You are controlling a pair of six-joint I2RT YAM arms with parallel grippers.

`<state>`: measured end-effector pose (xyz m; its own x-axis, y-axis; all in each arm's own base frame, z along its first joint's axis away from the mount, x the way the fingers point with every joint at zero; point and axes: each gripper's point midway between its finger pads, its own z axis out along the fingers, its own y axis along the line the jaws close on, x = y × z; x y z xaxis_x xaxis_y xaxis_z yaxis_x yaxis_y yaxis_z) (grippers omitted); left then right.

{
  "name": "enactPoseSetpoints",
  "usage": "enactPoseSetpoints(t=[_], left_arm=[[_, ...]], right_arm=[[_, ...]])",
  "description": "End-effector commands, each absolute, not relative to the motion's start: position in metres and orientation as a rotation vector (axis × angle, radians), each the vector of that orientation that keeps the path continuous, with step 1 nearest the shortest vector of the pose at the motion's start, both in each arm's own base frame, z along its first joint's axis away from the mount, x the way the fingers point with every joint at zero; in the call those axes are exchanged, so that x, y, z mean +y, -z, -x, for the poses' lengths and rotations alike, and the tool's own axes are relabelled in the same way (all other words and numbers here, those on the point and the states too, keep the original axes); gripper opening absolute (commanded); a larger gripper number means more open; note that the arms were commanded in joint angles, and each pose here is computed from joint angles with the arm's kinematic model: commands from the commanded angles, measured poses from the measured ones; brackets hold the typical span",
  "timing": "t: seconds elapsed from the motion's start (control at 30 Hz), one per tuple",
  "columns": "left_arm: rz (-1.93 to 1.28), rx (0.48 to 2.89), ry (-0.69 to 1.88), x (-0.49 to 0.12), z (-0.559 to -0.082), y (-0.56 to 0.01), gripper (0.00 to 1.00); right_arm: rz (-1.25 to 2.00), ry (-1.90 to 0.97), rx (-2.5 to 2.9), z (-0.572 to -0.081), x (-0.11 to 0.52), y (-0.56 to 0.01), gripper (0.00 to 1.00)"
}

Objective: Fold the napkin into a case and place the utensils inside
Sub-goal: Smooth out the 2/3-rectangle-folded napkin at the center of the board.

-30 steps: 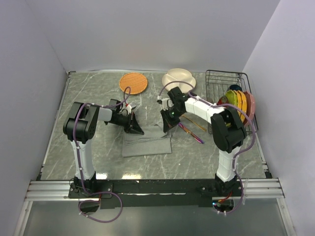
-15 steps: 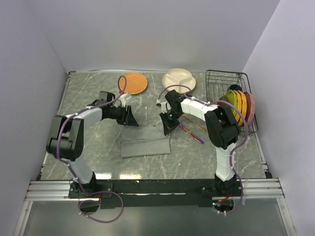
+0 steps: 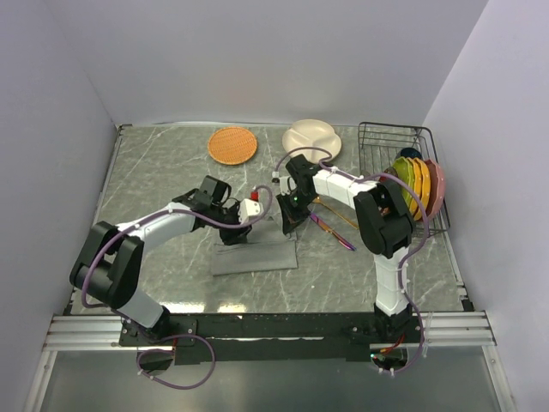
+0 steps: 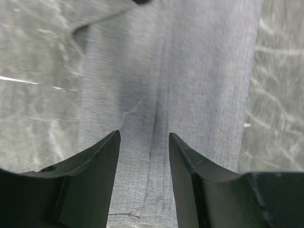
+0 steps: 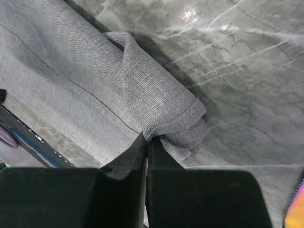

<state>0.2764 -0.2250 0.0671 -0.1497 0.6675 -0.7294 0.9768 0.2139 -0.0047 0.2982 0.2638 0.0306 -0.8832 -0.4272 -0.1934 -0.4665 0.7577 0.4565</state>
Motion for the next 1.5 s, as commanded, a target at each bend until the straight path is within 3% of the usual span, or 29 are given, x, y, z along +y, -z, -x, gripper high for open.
enactPoseSetpoints(t=[0.0, 0.4, 0.67, 0.8, 0.87, 0.97, 1.2, 1.47], left_arm=[[-1.708, 1.778, 0.571, -0.223, -0.27, -0.057, 0.51], [-1.843, 1.809, 0.479, -0.21, -0.257, -0.026, 0.53], [-1.861, 1.808, 0.409, -0.204, -0.265, -0.025, 0.44], [-1.888, 1.774, 0.376, -0.201, -0.267, -0.027, 0.29], [-1.881, 1.76, 0.368, -0.203, -0.27, -0.033, 0.27], [-1.88, 1.749, 0.361, -0.205, -0.273, -0.04, 0.28], [-1.895, 1.738, 0.343, -0.204, -0.276, -0.043, 0.42], [-1.89, 1.725, 0.329, -0.207, -0.282, -0.052, 0.42]], right_arm=[[0.707, -0.803, 2.876, -0.302, 0.267, -0.044, 0.0], [0.697, -0.818, 2.899, -0.298, 0.267, -0.045, 0.0], [0.713, -0.803, 2.894, -0.3, 0.265, -0.044, 0.0], [0.721, -0.8, 2.895, -0.3, 0.265, -0.042, 0.0], [0.721, -0.798, 2.892, -0.301, 0.266, -0.043, 0.0], [0.726, -0.803, 2.881, -0.305, 0.268, -0.046, 0.0], [0.736, -0.81, 2.877, -0.305, 0.269, -0.048, 0.0], [0.746, -0.81, 2.875, -0.305, 0.268, -0.047, 0.0]])
